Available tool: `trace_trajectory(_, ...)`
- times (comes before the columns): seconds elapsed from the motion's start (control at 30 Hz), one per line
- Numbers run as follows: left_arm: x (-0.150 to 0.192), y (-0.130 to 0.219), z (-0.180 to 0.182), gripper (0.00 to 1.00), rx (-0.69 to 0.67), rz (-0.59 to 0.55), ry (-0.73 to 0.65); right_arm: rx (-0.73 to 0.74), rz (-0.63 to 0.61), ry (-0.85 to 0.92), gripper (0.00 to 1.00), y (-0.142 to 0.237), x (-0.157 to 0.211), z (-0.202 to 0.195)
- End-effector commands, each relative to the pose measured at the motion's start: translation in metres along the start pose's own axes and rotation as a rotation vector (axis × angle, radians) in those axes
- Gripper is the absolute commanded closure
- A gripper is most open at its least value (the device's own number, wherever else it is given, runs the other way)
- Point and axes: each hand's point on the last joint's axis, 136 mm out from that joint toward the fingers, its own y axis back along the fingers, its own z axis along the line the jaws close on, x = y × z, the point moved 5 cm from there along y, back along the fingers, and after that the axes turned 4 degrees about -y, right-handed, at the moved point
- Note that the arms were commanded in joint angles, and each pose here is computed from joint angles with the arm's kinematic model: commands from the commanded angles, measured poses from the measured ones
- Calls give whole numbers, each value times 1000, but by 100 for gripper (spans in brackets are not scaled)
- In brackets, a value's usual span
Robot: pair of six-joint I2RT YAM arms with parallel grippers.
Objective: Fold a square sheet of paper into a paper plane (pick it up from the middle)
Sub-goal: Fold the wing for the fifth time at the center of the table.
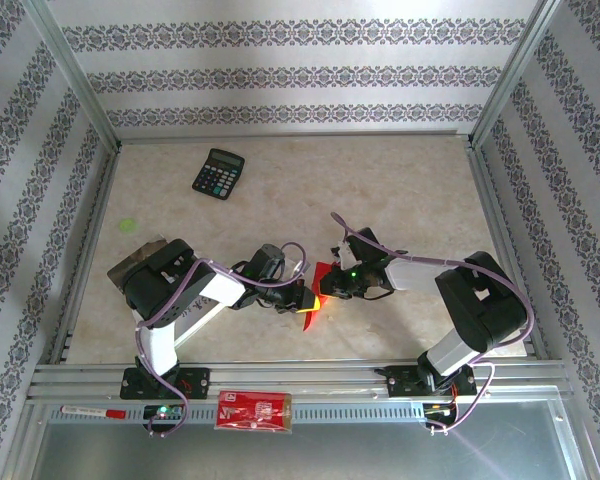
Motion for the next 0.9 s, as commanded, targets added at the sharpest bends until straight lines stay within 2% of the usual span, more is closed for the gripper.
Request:
trace_trajectory(0.0, -2, 3, 8, 100, -6, -19, 22, 29, 3, 7, 87, -4, 2, -6)
trace_trajectory(0.5, 0, 7, 11, 99, -35, -29, 31, 134, 11, -18, 88, -9, 2, -22)
trace_trajectory(0.87, 1, 22, -3, 79, -79, -48, -16, 170, 21, -51, 90, -11, 10, -31)
